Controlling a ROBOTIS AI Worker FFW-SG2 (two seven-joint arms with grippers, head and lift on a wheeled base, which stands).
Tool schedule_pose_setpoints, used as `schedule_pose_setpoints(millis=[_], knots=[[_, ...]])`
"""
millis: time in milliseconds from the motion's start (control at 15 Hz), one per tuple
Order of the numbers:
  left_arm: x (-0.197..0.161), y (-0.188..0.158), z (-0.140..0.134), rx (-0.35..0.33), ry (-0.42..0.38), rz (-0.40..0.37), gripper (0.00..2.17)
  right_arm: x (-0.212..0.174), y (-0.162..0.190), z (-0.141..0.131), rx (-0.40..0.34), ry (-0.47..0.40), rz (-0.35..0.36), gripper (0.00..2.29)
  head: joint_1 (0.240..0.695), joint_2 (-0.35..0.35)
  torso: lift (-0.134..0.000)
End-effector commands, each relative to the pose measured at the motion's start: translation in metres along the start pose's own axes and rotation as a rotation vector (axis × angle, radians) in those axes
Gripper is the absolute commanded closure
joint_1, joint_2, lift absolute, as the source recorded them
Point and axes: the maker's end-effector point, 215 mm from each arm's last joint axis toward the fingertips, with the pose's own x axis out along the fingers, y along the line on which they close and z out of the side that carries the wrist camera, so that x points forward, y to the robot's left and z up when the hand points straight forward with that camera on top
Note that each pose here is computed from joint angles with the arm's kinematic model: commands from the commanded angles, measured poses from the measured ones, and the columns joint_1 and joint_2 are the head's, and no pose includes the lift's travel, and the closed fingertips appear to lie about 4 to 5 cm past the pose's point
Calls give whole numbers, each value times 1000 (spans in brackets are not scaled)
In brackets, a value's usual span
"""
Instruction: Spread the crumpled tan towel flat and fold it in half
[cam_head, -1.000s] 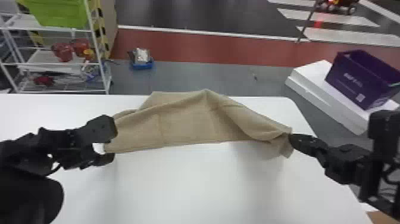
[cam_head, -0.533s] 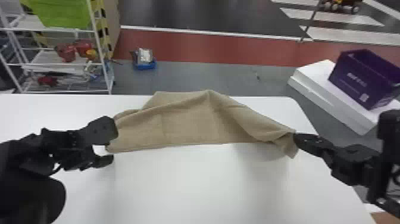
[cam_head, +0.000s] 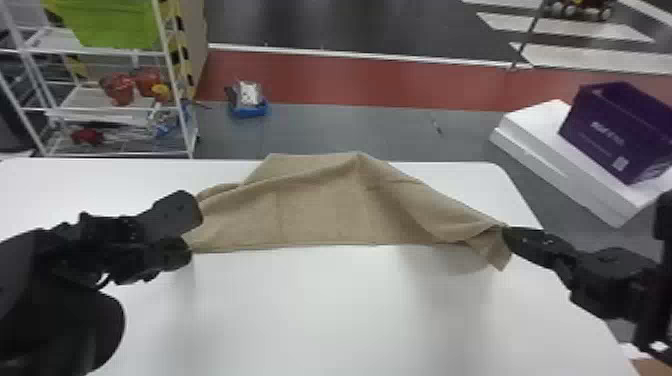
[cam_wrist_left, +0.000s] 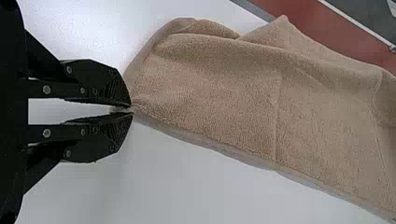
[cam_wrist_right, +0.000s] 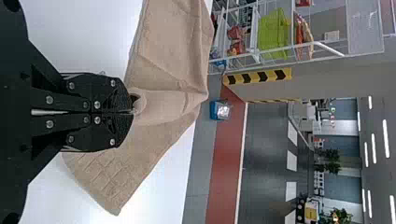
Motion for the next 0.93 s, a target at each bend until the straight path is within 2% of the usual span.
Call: schedule_pose_setpoints(millis=[0,67,133,267,400,467,800,867], knots=[[0,-1,-3,-13,11,-1,1460,-2,1,0,0,-4,-1,1767,695,-135,-123],[-2,3,-9,-48,28,20,1750,-3,1,0,-1,-5,-1,1767,695,-134,-123],[-9,12,-15,-85,37,66,1885,-4,-1,3,3,-15,-5,1767,695,-133,-123],[-52,47,-1,-106,-26,150,1885,-3,-13,26,11,-50,-27,1767,695,-122,-123],[-97,75,10,-131,-78,218,1885,-3,-24,41,47,-49,-42,1767,695,-110,-123],[-120,87,9,-196,-109,248,1885,-2,-25,52,32,-63,-44,1767,695,-108,-123],[-204,138,1,-354,-224,368,1885,9,-12,96,-26,-127,-21,1767,695,-62,-123],[-213,149,2,-391,-243,383,1885,11,-11,103,-43,-132,-24,1767,677,-36,-123]])
